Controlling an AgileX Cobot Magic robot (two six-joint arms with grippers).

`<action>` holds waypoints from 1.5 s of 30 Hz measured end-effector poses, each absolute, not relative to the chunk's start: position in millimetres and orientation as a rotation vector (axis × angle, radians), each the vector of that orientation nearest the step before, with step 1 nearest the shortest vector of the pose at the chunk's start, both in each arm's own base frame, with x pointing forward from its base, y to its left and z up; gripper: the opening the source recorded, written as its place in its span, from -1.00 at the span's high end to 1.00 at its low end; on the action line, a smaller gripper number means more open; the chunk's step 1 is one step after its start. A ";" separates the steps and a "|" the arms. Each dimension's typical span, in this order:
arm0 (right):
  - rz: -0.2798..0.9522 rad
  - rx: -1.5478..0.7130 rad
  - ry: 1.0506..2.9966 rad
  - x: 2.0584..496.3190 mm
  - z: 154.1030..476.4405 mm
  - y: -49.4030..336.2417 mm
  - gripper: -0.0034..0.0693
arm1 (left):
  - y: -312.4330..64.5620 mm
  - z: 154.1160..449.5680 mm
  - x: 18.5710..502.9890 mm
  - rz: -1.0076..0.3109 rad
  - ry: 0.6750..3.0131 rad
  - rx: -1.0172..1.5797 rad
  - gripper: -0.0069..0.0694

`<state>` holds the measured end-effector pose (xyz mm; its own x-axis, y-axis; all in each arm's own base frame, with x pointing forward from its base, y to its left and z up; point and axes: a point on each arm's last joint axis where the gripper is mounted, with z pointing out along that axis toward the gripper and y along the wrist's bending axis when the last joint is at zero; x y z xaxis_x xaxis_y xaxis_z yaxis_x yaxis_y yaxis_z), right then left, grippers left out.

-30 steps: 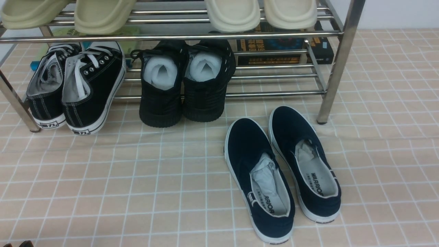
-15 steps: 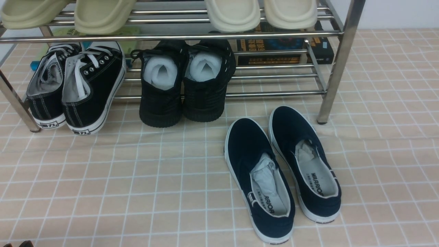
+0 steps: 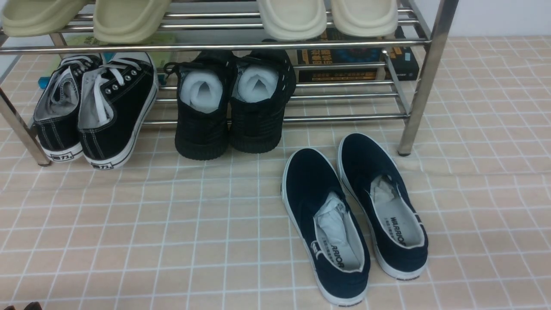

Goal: Take the shoes off the shelf from the light coffee tablecloth by hand.

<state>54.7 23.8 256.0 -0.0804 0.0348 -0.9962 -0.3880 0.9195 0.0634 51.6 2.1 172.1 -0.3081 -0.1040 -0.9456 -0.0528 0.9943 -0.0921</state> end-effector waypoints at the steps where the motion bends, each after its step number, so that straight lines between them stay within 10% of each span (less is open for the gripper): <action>1: 0.331 -0.223 1.636 54.4 245.3 20.5 0.89 | 2.1 172.1 51.6 -0.051 1.885 -0.113 0.19; 13: 0.022 0.053 1.784 54.7 179.7 -0.6 0.86 | 2.1 172.1 51.6 -0.051 1.885 -0.113 0.19; 45: -0.077 0.113 1.873 51.8 173.9 -6.3 0.79 | 2.1 172.1 51.6 -0.051 1.885 -0.113 0.19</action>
<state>51.8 -6.3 173.9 -0.2980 0.0393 -0.9538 0.1174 0.9931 0.0042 51.6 2.1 172.1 -0.3081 -0.1040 -0.9456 -0.0528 0.9943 -0.0921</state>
